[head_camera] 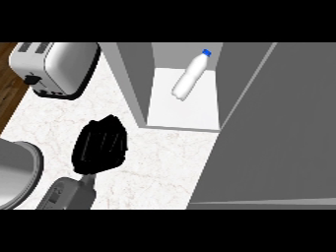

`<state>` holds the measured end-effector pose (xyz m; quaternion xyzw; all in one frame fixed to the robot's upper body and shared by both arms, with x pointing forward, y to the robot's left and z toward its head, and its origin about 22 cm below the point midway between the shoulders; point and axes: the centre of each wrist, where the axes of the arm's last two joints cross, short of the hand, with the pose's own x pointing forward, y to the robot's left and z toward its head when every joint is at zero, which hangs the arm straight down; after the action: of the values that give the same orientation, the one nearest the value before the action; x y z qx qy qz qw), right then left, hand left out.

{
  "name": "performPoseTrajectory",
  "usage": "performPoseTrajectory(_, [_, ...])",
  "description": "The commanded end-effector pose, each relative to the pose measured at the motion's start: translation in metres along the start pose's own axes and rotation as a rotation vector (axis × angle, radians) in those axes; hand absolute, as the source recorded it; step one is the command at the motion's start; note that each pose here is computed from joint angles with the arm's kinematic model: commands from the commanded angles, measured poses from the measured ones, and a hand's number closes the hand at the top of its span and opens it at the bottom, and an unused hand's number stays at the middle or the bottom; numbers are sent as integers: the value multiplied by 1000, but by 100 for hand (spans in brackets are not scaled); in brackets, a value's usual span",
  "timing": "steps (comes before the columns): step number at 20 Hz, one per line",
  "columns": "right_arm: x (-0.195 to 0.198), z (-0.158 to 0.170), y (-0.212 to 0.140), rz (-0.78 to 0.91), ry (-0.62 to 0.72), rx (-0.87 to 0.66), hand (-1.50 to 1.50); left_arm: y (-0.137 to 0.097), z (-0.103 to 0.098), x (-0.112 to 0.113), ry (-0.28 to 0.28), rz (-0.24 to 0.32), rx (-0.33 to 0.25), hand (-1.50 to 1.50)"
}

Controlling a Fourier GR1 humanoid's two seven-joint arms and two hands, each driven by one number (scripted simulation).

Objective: Pick up the bottled water, place it into the cabinet and close the cabinet

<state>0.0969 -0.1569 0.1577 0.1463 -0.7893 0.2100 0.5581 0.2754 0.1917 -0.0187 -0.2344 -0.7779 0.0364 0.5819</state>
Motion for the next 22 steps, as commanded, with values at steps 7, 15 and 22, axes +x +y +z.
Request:
performPoseTrajectory(7, [25, -18, 22, -110, -62, 120, 150, 24, 93, 71, -27, -27, 36, 150])
performPoseTrajectory(15, [41, -83, 44, -95, -98, 81, 150, 46, 132, 117, -70, -36, 88, 150])
performPoseTrajectory(22, [36, -156, 34, -117, -26, -2, 150, 50, 163, 151, -78, -45, 99, 150])
